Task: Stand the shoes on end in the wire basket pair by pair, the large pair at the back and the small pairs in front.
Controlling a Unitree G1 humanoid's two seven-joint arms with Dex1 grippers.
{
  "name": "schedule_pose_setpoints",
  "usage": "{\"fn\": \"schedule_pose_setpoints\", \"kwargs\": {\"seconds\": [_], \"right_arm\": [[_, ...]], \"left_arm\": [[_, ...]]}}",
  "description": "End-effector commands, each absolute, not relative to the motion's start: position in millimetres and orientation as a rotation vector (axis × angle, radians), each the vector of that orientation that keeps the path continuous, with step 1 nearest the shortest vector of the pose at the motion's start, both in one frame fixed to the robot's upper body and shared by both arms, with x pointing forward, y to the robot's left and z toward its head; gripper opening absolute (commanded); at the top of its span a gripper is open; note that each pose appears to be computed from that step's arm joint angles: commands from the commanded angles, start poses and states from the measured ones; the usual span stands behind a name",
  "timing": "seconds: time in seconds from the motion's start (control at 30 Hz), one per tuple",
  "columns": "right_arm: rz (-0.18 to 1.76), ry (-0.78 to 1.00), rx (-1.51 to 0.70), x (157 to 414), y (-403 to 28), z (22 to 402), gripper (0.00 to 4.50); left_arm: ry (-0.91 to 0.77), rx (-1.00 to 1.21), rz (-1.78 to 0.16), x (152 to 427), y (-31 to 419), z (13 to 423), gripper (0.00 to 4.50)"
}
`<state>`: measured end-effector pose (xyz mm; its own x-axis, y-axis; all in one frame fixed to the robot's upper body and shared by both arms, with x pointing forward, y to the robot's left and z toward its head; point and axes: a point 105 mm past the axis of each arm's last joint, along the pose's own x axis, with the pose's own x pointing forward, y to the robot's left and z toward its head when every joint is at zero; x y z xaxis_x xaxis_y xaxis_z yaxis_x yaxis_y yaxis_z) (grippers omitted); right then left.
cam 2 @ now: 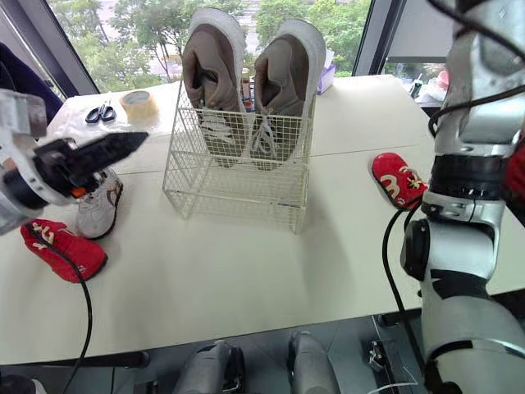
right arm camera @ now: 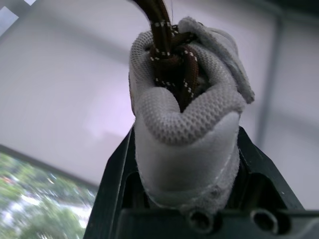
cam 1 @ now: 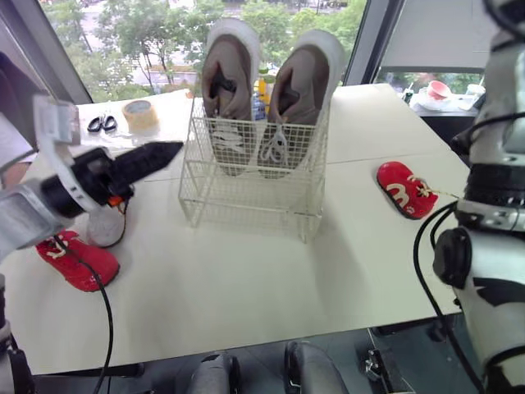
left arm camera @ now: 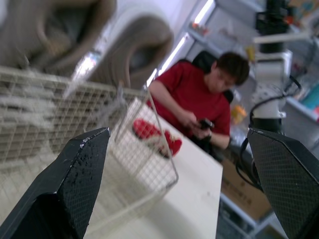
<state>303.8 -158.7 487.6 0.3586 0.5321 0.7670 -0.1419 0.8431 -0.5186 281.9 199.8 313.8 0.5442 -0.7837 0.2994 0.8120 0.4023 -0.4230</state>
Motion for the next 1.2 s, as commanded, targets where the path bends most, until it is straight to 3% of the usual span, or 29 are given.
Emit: {"fn": "schedule_pose_setpoints", "kwargs": {"seconds": [0.03, 0.1, 0.2, 0.97, 1.07, 1.2], "right_arm": [[0.922, -0.942, -0.51, 287, -106, 450, 1.47], [1.082, -0.841, -0.581, 278, -88, 428, 1.47], [1.168, -0.796, -0.656, 273, -77, 412, 1.47], [1.272, -0.802, -0.89, 281, -51, 372, 1.47], [1.276, -0.798, -0.901, 280, -51, 368, 1.45], [1.279, -0.788, -0.909, 280, -50, 366, 1.45]], "left_arm": [[-0.113, -0.558, -1.044, 276, 215, 342, 4.5], [-0.129, -0.539, -1.074, 273, 216, 354, 4.5], [-0.146, -0.523, -1.111, 268, 217, 366, 4.5], [-0.06, -0.36, -1.302, 290, 179, 365, 4.5], [-0.064, -0.383, -1.323, 291, 178, 365, 3.3], [-0.075, -0.405, -1.338, 291, 178, 367, 1.29]]}}
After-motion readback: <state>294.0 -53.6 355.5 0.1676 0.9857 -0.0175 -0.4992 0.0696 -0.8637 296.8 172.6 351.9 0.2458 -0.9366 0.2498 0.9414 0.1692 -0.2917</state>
